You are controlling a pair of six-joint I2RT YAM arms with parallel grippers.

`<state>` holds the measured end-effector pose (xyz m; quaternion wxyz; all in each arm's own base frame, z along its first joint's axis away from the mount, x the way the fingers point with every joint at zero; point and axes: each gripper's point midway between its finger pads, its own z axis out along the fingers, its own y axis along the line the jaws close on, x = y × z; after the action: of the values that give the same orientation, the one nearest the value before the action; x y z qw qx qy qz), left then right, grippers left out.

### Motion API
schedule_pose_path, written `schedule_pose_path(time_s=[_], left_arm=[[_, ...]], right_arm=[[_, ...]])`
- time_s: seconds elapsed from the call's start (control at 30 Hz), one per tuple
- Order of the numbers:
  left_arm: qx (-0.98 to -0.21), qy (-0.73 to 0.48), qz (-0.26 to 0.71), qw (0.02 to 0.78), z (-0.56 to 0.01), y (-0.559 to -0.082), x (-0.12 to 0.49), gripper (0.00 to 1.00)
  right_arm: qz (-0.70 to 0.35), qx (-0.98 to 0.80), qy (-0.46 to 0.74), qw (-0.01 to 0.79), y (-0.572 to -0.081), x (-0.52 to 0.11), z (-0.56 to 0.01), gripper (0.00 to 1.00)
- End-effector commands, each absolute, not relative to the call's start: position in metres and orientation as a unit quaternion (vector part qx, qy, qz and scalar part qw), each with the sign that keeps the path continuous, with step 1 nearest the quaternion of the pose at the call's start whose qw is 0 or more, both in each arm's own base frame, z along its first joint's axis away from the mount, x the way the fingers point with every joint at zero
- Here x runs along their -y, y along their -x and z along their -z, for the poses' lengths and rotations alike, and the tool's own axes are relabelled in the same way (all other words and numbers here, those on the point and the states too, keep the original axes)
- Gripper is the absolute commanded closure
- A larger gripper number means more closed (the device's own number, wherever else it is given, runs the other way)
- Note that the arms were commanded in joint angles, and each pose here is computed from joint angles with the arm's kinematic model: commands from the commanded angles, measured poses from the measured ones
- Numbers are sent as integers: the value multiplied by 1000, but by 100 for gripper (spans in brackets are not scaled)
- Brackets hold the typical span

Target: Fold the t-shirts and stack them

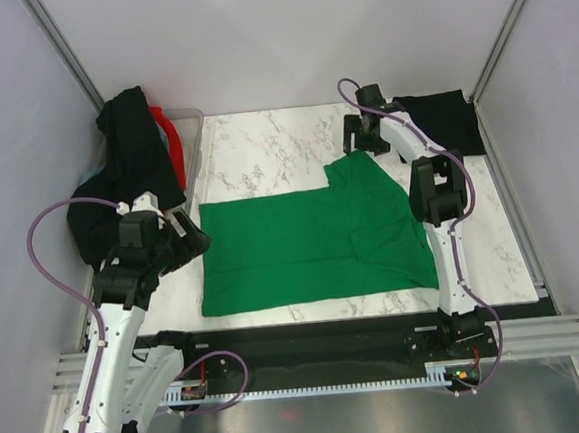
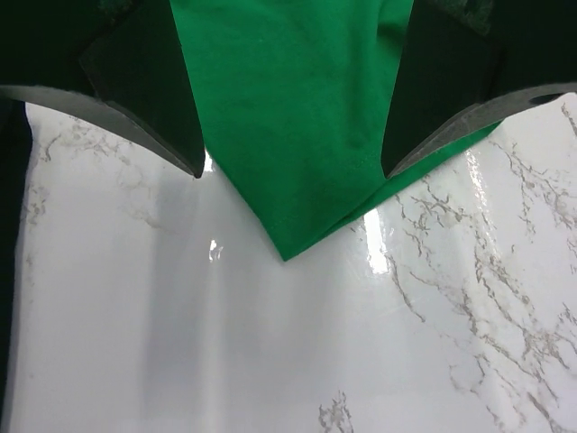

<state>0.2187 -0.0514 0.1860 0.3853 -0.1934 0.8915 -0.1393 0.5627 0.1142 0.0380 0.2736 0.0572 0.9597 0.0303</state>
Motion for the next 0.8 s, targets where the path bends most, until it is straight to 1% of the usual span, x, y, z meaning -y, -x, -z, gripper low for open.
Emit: schedule_pose_path(time_s=[0.0, 0.03, 0.07, 0.13, 0.17, 0.23, 0.27, 0.3, 0.37, 0.43, 0.47, 0.53, 0.57, 0.67, 0.77], left_arm=[[-886, 176, 135, 408, -193, -224, 49, 13], [-886, 176, 134, 407, -192, -224, 49, 14], [-886, 176, 134, 407, -193, -225, 49, 14], [-886, 176, 135, 408, -193, -225, 49, 14], [-886, 176, 135, 408, -193, -224, 49, 15], [-884, 176, 136, 411, -194, -224, 49, 15], [-884, 176, 135, 412, -195, -223, 49, 15], [-883, 176, 136, 413, -195, -224, 49, 15], [-883, 177, 136, 413, -195, -224, 49, 15], [-884, 176, 136, 411, -194, -223, 49, 16], [-884, 176, 136, 412, -195, -224, 49, 16], [-883, 175, 136, 413, -195, -223, 49, 16], [-882, 175, 136, 415, -196, -223, 49, 16], [-880, 177, 138, 419, -198, -222, 48, 16], [-881, 181, 131, 417, -195, -224, 46, 16]], right_arm=[[-14, -960, -44, 277, -567, -118, -34, 13], [-14, -961, -43, 272, -565, -119, -29, 14], [-15, -963, -38, 267, -562, -124, -24, 18], [-16, -964, -30, 264, -559, -131, -22, 22], [-15, -965, -28, 259, -556, -133, -18, 30], [-15, -965, -23, 260, -553, -137, -18, 40], [-15, -965, -24, 260, -551, -136, -19, 51], [-14, -965, -24, 262, -551, -136, -19, 55], [-3, -963, -25, 268, -552, -131, -25, 69], [-1, -962, -27, 273, -553, -128, -31, 77], [-1, -961, -30, 275, -553, -126, -34, 85], [-2, -959, -31, 280, -553, -126, -42, 97], [3, -958, -33, 284, -554, -124, -45, 100], [17, -956, -35, 292, -553, -117, -59, 100], [64, -948, -64, 304, -551, -85, -80, 100]])
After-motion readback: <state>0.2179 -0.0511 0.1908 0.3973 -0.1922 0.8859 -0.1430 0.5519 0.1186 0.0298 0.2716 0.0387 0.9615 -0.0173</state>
